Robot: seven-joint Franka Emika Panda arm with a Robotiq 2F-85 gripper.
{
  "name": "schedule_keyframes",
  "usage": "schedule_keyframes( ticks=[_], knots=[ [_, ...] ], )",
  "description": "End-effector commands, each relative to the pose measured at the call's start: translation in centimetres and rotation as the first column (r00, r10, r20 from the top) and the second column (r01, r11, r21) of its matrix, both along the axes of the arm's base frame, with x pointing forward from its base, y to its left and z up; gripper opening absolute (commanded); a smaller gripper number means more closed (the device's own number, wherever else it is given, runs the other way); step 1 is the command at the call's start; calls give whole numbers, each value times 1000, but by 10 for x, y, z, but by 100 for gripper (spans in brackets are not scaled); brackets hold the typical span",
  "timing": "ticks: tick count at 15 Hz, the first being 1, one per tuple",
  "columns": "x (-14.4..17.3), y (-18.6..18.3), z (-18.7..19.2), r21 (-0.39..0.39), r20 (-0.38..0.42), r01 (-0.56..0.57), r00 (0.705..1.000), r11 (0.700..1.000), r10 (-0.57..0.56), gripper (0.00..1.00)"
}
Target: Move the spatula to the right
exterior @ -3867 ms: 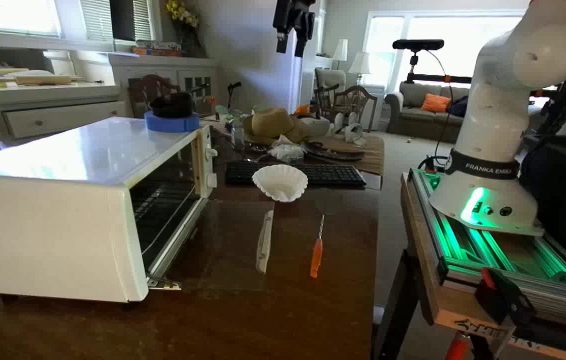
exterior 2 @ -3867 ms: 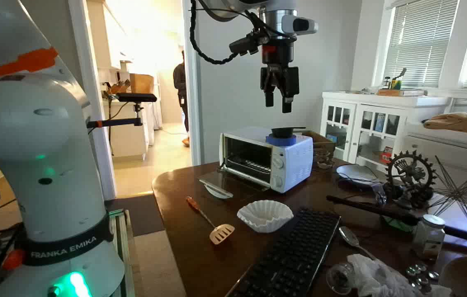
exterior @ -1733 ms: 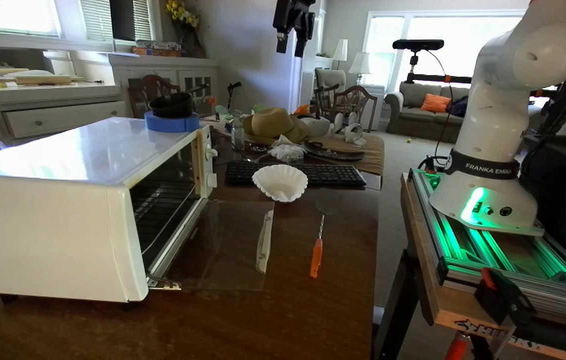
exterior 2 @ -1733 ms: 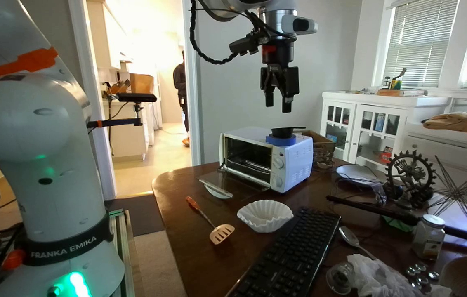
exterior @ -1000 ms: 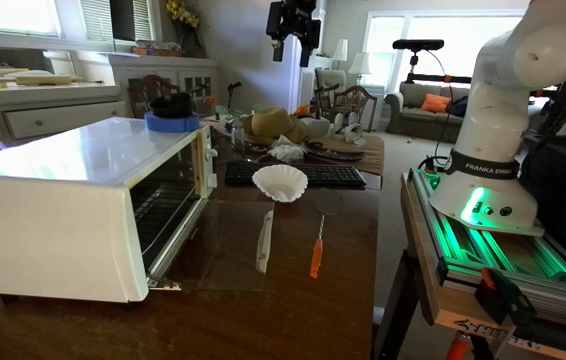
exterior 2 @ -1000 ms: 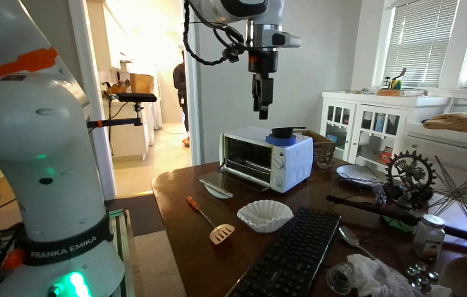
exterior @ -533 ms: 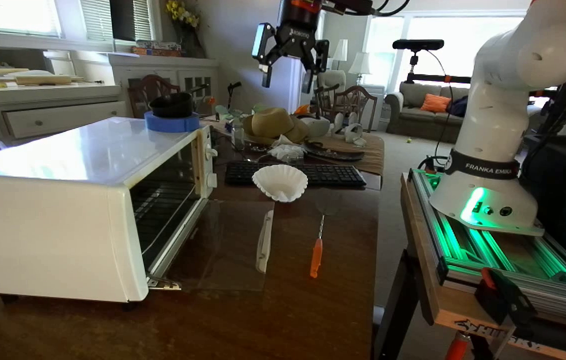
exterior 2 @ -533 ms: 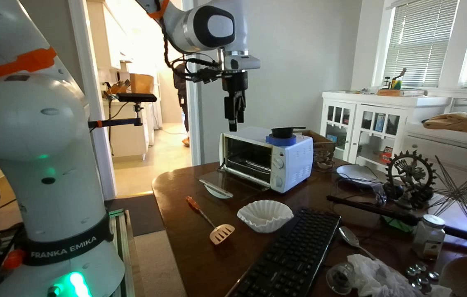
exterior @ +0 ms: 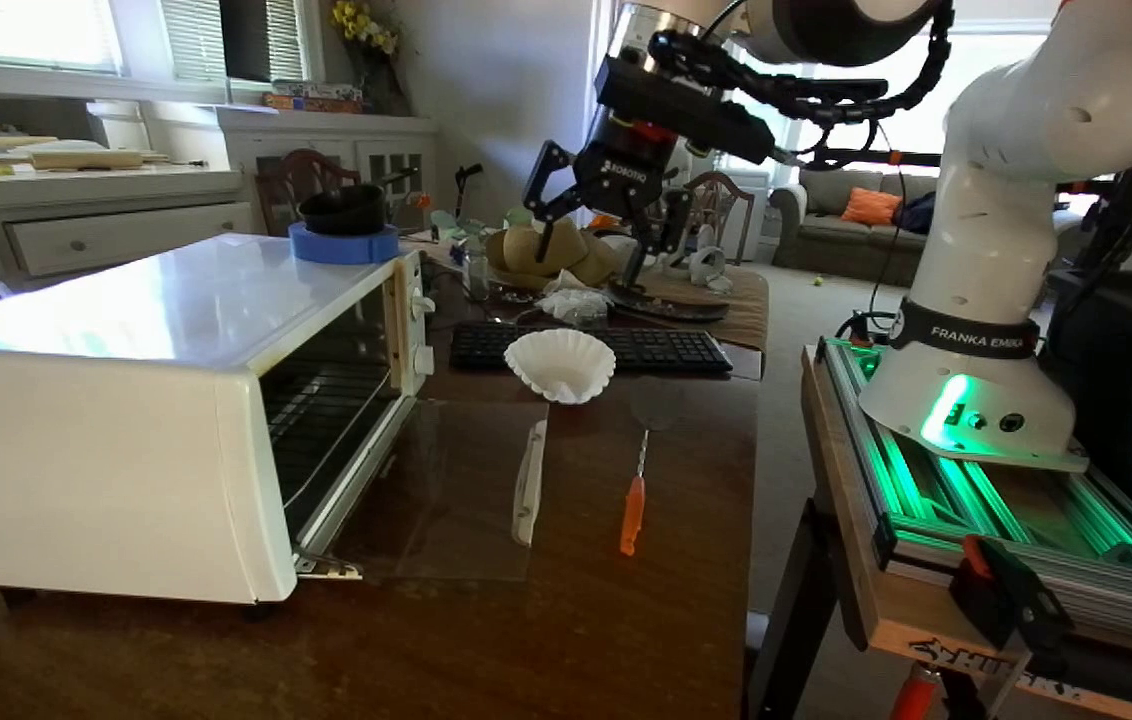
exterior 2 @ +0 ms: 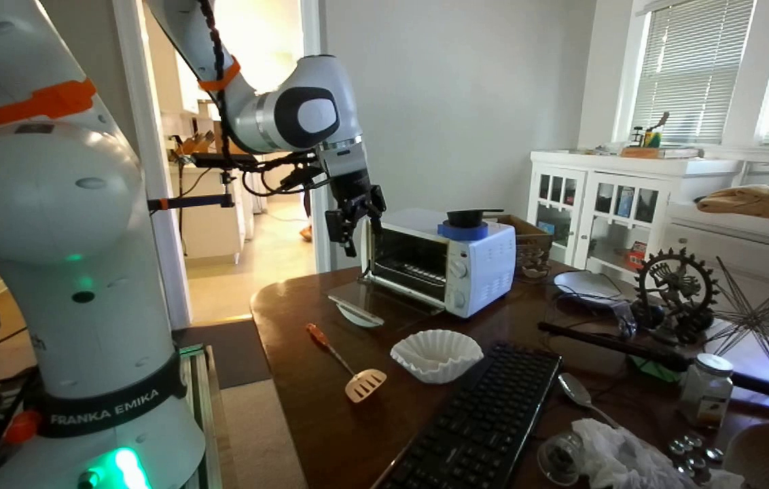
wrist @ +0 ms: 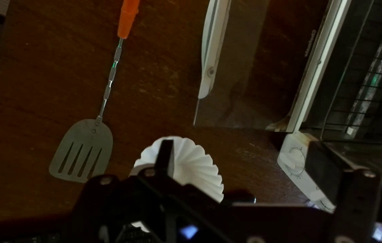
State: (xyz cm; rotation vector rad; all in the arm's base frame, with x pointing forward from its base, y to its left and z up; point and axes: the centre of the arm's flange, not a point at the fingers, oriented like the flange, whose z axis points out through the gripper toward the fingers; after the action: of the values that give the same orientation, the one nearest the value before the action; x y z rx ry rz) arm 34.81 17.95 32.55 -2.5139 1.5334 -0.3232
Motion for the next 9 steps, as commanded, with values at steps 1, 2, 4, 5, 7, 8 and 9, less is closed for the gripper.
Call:
schedule_keyframes(
  ticks=[1,2,4,5,7,8,9],
  knots=[
    [0,1,-1,3,-2,7,1000,1000,-7,100],
    [1,1,-1,6,-2,12,1000,1000,-12,100],
    [2,0,0,7,0,17,1000,1000,-17,100],
    [4,3,-8,35,-11,43,999,998,-43,100],
    [3,9,-19,90,-41,104,994,990,-101,100],
    [1,13,-28,100,-53,138,990,985,-133,100],
    [-1,16,-35,104,-63,165,985,981,-159,100]
  ],
)
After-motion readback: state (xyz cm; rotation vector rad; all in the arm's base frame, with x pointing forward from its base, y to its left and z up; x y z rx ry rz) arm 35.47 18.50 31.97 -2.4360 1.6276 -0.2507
